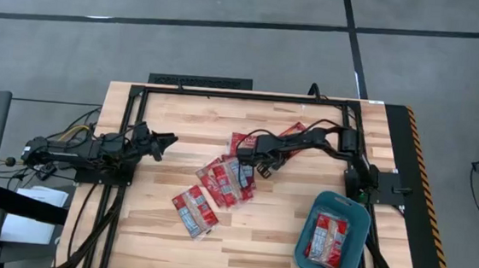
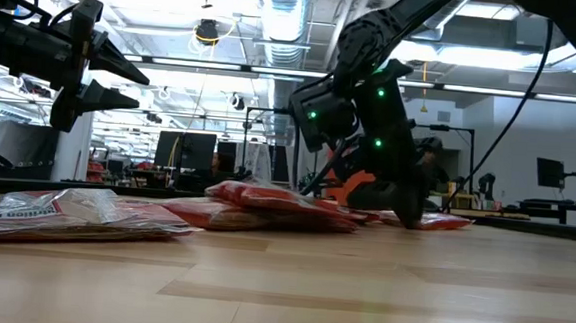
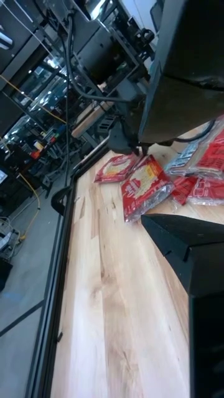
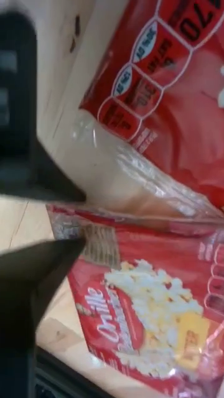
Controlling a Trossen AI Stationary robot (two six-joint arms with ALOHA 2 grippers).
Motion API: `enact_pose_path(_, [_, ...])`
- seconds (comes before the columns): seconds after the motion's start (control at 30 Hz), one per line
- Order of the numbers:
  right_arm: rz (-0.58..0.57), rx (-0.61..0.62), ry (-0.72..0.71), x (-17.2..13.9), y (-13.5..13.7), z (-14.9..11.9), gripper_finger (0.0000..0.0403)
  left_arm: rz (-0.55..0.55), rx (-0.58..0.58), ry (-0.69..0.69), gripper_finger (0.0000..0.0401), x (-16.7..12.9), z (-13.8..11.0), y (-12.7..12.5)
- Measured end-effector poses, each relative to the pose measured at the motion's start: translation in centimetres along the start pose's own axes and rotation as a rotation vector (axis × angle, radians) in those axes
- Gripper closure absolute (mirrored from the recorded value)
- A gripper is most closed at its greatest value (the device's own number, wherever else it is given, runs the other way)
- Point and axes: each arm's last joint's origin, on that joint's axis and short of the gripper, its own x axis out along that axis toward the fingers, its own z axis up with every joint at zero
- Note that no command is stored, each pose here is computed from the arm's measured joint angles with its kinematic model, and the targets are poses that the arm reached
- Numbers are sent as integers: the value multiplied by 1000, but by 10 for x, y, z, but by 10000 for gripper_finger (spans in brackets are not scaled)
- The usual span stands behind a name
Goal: Sort popcorn bags into baskets
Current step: Put the popcorn bag into the blue bin
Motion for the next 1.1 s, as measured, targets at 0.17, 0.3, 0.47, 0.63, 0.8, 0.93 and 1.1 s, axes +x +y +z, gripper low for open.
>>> enact_pose_path(0.17, [10, 3, 15, 2, 1, 0, 387, 0, -2, 0, 214, 0, 0, 0])
enact_pose_path(0.3, [24, 12, 9, -9, 0, -3, 395, -1, -2, 1, 214, 0, 0, 0])
enact_pose_path(0.47, [136, 60, -98, -52, -9, -9, 398, -3, -3, 2, 214, 0, 0, 0])
enact_pose_path(0.63, [243, 116, -188, -93, -23, -26, 399, -3, -3, 2, 214, 0, 0, 0])
enact_pose_path(0.8, [341, 160, -261, -127, -39, -50, 400, -2, -3, 2, 214, 0, 0, 0])
enact_pose_path(0.93, [410, 179, -290, -148, -53, -71, 401, -2, -3, 2, 214, 0, 0, 0])
enact_pose_path(1.1, [467, 198, -321, -165, -67, -93, 402, -3, -3, 2, 214, 0, 0, 0])
